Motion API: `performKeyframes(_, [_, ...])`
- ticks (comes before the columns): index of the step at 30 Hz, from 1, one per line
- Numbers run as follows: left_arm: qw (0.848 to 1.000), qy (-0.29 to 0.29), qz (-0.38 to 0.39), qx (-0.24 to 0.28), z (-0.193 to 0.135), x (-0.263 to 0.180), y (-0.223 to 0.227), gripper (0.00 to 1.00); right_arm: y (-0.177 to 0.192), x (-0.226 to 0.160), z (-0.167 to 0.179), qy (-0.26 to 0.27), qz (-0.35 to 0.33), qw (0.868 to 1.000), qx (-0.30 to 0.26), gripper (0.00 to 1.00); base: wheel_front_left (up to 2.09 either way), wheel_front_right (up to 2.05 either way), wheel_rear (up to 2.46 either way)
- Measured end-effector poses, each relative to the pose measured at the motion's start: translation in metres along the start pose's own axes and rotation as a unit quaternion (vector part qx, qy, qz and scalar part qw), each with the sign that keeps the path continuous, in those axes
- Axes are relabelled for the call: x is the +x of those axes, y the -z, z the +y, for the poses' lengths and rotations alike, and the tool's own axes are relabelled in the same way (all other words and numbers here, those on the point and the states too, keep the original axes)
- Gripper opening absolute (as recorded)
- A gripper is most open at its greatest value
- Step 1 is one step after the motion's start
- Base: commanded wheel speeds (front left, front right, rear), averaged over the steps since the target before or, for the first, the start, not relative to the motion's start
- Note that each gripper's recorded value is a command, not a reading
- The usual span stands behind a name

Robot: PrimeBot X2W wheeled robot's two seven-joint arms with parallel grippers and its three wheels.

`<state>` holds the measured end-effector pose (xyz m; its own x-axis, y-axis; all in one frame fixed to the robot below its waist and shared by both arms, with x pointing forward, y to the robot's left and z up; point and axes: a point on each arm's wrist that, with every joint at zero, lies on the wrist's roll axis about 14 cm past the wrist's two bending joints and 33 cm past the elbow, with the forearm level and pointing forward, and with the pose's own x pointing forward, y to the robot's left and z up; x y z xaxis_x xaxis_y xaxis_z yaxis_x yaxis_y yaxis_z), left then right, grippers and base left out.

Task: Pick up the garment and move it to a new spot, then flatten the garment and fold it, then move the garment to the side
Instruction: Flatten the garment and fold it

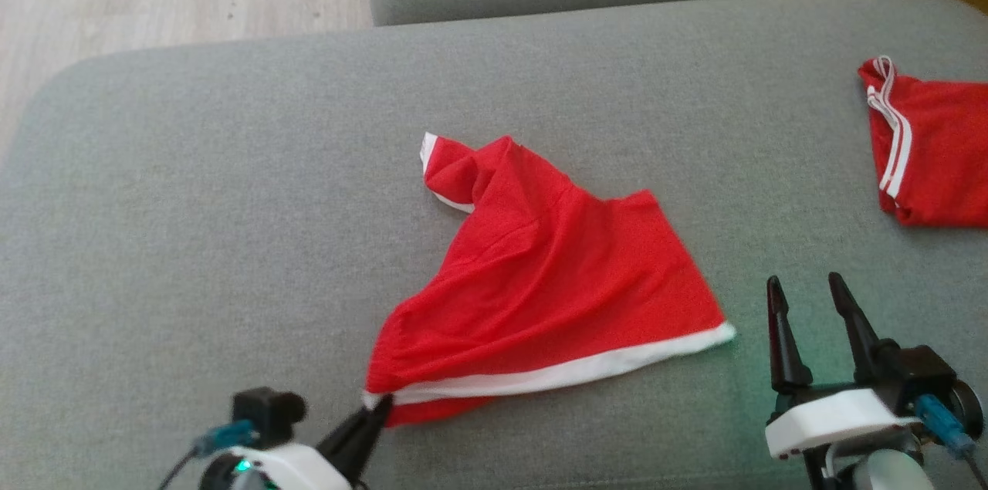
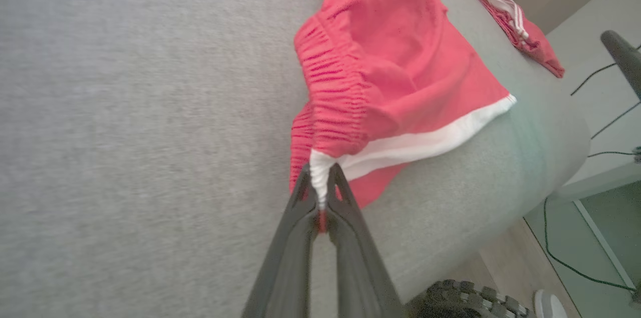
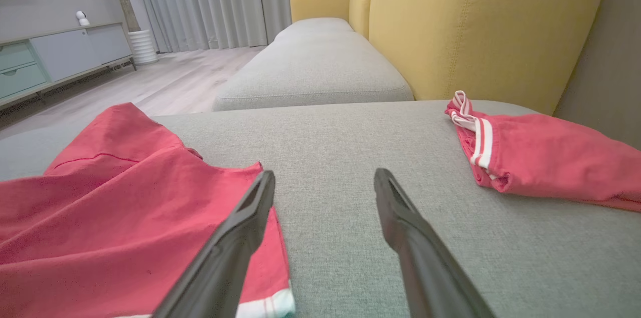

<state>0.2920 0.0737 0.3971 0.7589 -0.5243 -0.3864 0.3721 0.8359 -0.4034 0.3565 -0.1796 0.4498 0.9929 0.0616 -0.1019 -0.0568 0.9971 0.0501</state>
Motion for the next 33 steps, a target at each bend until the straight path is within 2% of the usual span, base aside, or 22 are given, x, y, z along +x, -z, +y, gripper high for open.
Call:
performKeyframes(7, [1.0, -0.022, -0.009, 0.015, 0.024, -0.006, 0.002, 0.0, 0.002, -0.008, 0.002, -0.004, 0.003, 1.0, -0.006, 1.0, 0.0, 0.0, 0.0])
performKeyframes(8, [1.0, -0.022, -0.007, 0.018, 0.025, -0.006, 0.004, 0.15, 0.003, -0.01, 0.002, -0.003, 0.004, 1.0, -0.006, 1.0, 0.0, 0.0, 0.0])
performKeyframes(9, [1.0, -0.021, -0.008, 0.019, 0.025, -0.007, 0.004, 0.4, 0.004, -0.012, 0.002, -0.003, 0.005, 1.0, -0.006, 1.0, 0.0, 0.0, 0.0])
performKeyframes(10, [0.999, -0.022, -0.01, 0.021, 0.025, -0.007, 0.004, 0.85, 0.005, -0.014, 0.002, -0.002, 0.006, 1.0, -0.005, 1.0, 0.0, 0.0, 0.0])
performKeyframes(11, [0.999, -0.023, -0.011, 0.023, 0.025, -0.006, 0.004, 1.0, 0.004, -0.014, 0.001, -0.002, 0.004, 1.0, -0.005, 1.0, 0.0, 0.0, 0.0])
performKeyframes(18, [0.997, -0.054, -0.034, 0.034, 0.034, -0.011, -0.004, 1.0, -0.001, -0.017, 0.0, 0.001, -0.003, 1.0, -0.005, 1.0, 0.0, 0.0, 0.0])
performKeyframes(24, [0.991, -0.089, -0.096, 0.034, 0.036, -0.018, -0.03, 1.0, -0.008, -0.017, -0.006, 0.01, -0.016, 1.0, -0.006, 1.0, 0.0, 0.0, 0.0])
performKeyframes(33, [0.97, -0.141, -0.19, 0.051, 0.042, -0.04, -0.071, 1.0, -0.005, -0.017, -0.008, 0.012, -0.011, 1.0, -0.007, 1.0, 0.0, 0.0, 0.0])
